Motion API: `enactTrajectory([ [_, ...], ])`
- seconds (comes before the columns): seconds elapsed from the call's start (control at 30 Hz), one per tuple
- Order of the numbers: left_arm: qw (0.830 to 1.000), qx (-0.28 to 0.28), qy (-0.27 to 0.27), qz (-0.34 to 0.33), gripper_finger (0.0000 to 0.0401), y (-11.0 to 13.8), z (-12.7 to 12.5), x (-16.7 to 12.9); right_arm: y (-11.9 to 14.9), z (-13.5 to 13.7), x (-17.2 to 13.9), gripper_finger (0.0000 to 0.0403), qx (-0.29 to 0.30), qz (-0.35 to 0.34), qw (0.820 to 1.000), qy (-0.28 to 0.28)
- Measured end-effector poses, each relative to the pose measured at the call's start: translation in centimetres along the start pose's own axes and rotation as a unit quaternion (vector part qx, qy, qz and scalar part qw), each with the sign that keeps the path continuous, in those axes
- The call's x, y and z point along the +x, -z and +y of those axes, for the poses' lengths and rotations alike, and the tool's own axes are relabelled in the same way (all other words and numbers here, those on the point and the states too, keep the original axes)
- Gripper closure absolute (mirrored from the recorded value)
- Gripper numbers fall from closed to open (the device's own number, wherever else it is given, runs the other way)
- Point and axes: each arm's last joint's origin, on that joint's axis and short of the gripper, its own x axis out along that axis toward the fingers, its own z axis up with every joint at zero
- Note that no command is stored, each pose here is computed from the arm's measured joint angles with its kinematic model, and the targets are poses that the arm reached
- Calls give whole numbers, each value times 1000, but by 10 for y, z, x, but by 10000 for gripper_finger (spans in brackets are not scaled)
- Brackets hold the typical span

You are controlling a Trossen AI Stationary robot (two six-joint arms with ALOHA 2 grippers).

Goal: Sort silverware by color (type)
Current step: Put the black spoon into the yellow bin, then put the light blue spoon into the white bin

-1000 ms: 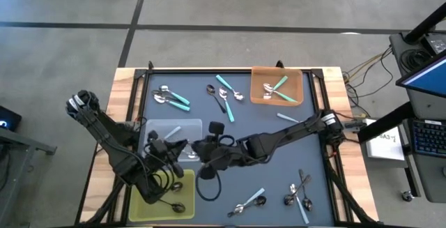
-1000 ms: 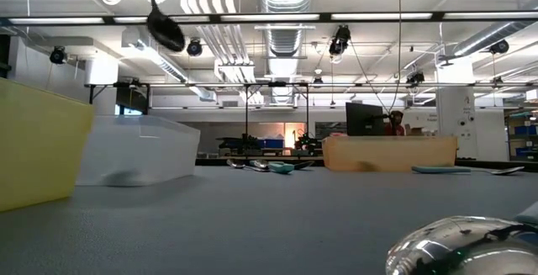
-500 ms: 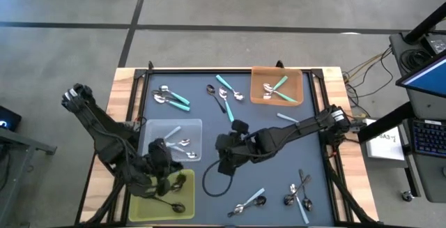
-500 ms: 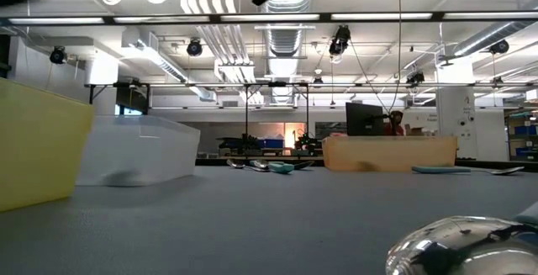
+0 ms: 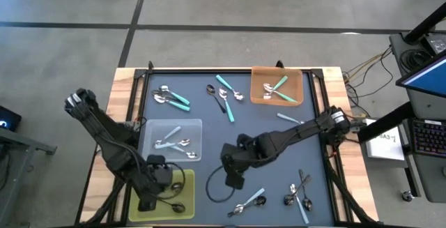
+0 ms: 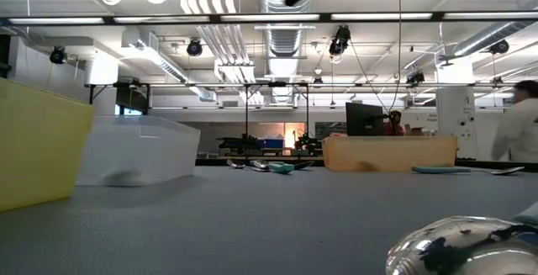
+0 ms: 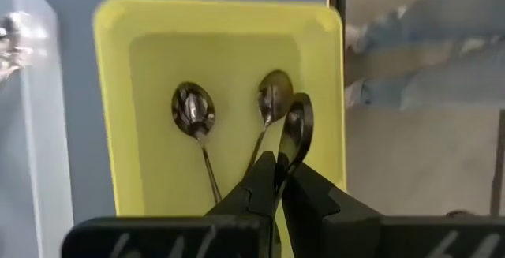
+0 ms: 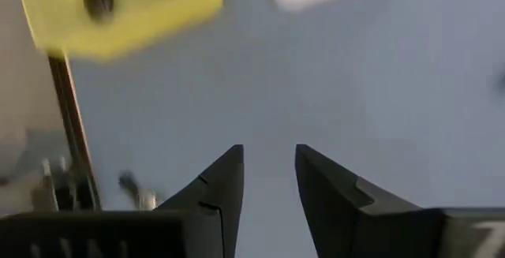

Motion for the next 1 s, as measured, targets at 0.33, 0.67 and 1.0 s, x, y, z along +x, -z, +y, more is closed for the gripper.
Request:
enactTrajectory([
  [0.33,993,44,-13,104,400,-2,-7,50,46,31,46,301,-57,138,988,33],
  [0.67,994,44,-47,86,339,-2,-3,47,52,35,56,256,-67,169,983,19],
  [1.0,987,36,-154,-30,275,-8,9,31,62,38,80,262,-197,210,958,-8],
])
